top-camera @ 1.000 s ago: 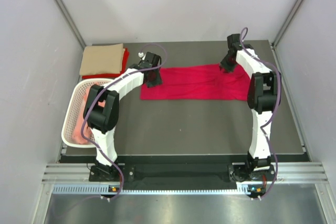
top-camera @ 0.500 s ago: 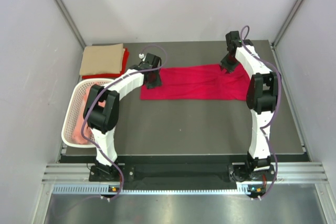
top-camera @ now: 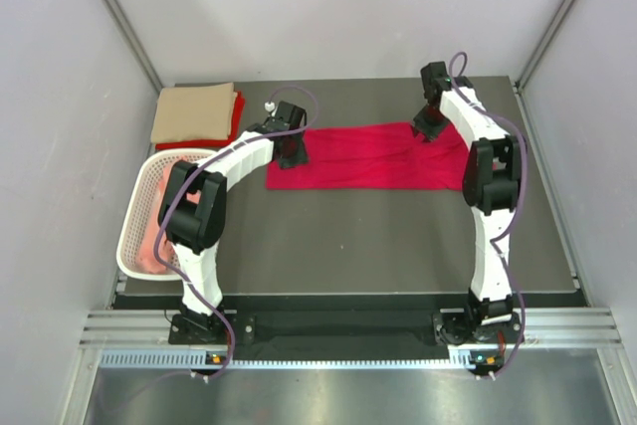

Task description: Fold and stack the t-shirts

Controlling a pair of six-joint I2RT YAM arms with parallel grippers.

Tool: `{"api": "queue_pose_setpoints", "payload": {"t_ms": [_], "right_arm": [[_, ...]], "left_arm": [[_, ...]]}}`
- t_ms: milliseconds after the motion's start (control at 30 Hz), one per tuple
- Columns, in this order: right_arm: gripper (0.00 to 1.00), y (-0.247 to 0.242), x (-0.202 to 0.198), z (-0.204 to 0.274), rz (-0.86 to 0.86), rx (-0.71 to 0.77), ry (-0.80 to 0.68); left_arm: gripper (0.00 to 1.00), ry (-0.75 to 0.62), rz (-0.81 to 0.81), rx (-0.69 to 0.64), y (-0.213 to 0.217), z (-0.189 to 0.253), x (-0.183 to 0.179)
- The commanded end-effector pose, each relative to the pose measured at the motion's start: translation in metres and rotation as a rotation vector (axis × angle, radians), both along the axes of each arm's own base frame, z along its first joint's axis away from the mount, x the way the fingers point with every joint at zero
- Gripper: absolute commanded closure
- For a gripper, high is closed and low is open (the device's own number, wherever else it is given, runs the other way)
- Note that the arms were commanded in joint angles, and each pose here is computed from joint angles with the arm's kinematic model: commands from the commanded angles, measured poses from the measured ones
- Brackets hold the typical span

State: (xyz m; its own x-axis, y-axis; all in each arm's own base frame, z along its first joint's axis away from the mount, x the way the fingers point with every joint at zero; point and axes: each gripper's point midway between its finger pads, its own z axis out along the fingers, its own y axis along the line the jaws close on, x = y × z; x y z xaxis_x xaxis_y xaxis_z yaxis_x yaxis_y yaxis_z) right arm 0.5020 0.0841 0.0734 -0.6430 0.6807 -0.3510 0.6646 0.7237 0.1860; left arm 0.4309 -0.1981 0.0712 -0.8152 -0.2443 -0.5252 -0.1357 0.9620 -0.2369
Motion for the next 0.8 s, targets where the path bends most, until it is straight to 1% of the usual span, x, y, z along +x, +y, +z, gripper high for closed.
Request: {"api": "queue_pose_setpoints", "payload": {"t_ms": [0,567,667,767], "right_arm": [[0.67,0.010,0.009,0.003,-0.004,-0.024,-0.026],[0.68,0.009,0.013,-0.019,-0.017,-0.036,0.000],[0.73,0.009,0.015,-0.018,-0.014,-0.034,-0.008],[0.90,0.009,0.016,-0.014,-0.006,-0.039,-0.018]], "left_arm": [[0.60,-0.049,-0.007,-0.028,-0.006,0.015,0.007],[0.60,-0.056,-0.003,-0.020,-0.004,0.017,0.006],[0.60,-0.054,-0.001,-0.020,-0.003,0.017,0.007],[0.60,-0.053,-0.001,-0.020,-0.004,0.015,0.007]]}}
